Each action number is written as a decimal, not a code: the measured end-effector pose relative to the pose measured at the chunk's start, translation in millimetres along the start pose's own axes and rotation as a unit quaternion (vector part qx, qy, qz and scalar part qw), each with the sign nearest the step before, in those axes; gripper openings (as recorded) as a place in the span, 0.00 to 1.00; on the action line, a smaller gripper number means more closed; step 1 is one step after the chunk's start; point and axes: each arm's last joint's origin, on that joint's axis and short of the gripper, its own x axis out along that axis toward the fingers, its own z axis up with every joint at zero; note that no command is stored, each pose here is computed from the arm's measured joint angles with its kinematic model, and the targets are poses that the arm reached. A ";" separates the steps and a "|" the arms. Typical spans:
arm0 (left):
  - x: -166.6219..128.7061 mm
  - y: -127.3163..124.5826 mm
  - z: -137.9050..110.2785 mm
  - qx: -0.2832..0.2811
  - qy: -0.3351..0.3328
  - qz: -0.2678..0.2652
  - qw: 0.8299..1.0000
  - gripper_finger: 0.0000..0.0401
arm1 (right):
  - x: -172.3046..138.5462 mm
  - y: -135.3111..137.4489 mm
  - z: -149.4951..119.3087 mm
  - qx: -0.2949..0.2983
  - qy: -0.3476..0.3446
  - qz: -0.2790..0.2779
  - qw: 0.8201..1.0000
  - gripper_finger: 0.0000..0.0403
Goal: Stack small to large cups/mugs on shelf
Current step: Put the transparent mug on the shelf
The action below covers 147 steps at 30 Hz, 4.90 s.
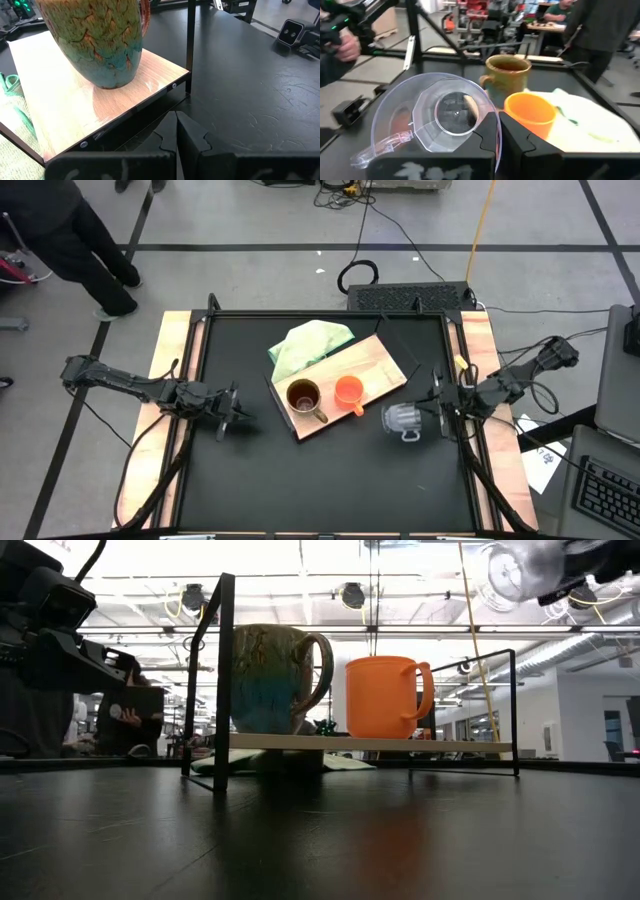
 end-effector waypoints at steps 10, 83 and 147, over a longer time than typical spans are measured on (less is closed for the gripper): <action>0.0 0.0 0.0 0.001 0.000 0.000 1.000 0.01 | -6.5 -17.5 23.9 -0.004 -0.004 -0.045 0.999 0.00; 0.0 0.6 -0.8 -0.003 0.005 0.011 1.000 0.01 | 116.3 -173.4 62.8 -0.067 0.400 0.046 0.913 0.00; 0.0 0.5 -1.8 -0.010 0.010 0.011 1.000 0.01 | 145.2 -164.8 49.3 -0.008 0.466 0.028 0.884 0.00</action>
